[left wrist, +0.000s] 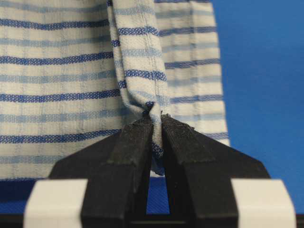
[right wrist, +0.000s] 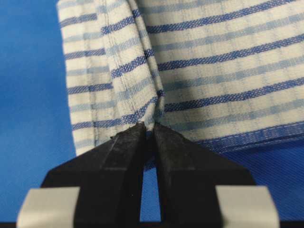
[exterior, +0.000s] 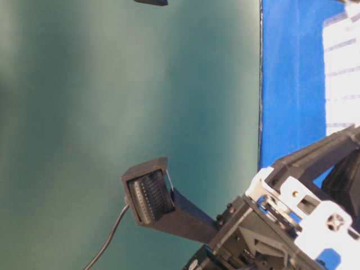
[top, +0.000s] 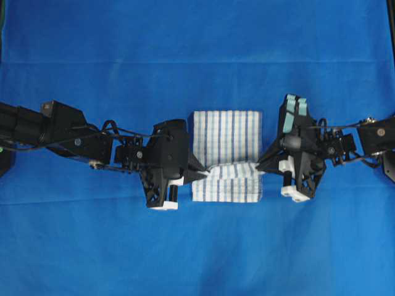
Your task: Fold the blue towel.
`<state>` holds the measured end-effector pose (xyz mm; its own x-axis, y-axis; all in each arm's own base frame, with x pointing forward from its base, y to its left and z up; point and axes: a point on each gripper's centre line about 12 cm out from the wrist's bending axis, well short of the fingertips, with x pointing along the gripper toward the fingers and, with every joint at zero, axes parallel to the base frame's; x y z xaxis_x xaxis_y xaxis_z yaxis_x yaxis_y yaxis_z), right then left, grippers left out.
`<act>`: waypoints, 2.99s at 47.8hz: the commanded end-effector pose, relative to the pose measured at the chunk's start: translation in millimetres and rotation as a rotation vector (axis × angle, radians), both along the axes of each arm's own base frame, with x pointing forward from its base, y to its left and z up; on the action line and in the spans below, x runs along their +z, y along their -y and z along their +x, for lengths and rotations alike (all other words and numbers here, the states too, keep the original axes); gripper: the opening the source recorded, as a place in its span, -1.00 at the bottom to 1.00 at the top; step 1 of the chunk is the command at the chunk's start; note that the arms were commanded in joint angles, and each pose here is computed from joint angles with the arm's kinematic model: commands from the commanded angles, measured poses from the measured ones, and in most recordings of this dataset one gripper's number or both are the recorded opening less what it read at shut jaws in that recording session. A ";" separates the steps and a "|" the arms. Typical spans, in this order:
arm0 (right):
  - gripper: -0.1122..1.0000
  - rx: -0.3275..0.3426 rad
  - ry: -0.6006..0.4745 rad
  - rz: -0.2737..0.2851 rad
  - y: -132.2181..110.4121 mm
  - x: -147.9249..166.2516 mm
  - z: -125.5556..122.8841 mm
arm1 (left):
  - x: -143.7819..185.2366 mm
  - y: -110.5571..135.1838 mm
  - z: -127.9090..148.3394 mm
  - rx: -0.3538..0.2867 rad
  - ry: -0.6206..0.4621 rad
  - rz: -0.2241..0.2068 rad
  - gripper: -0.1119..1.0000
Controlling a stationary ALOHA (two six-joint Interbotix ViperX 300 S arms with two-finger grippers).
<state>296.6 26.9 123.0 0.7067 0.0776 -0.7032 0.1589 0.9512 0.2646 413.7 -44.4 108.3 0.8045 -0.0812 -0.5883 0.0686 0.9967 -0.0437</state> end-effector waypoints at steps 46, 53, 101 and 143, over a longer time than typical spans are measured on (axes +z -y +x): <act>0.22 0.092 0.076 0.004 -33.7 35.9 15.9 | 35.0 4.0 -7.9 -0.022 -0.010 0.011 0.49; 0.16 0.092 0.071 -0.014 -35.5 57.4 10.8 | 60.0 6.7 -18.7 -0.039 -0.012 0.017 0.47; 0.16 -0.002 0.429 -0.309 26.2 180.3 -117.0 | 181.4 -40.4 -219.4 0.038 0.488 0.068 0.47; 0.16 -0.048 0.354 -0.275 39.2 95.3 -130.8 | 114.2 -56.1 -264.6 0.144 0.449 0.069 0.43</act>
<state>162.5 -12.9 215.4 0.9025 -0.1230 -0.4128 0.1536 0.9873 0.0416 147.4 10.9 219.2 0.9802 0.0722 -0.1845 -0.0678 0.9973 0.0299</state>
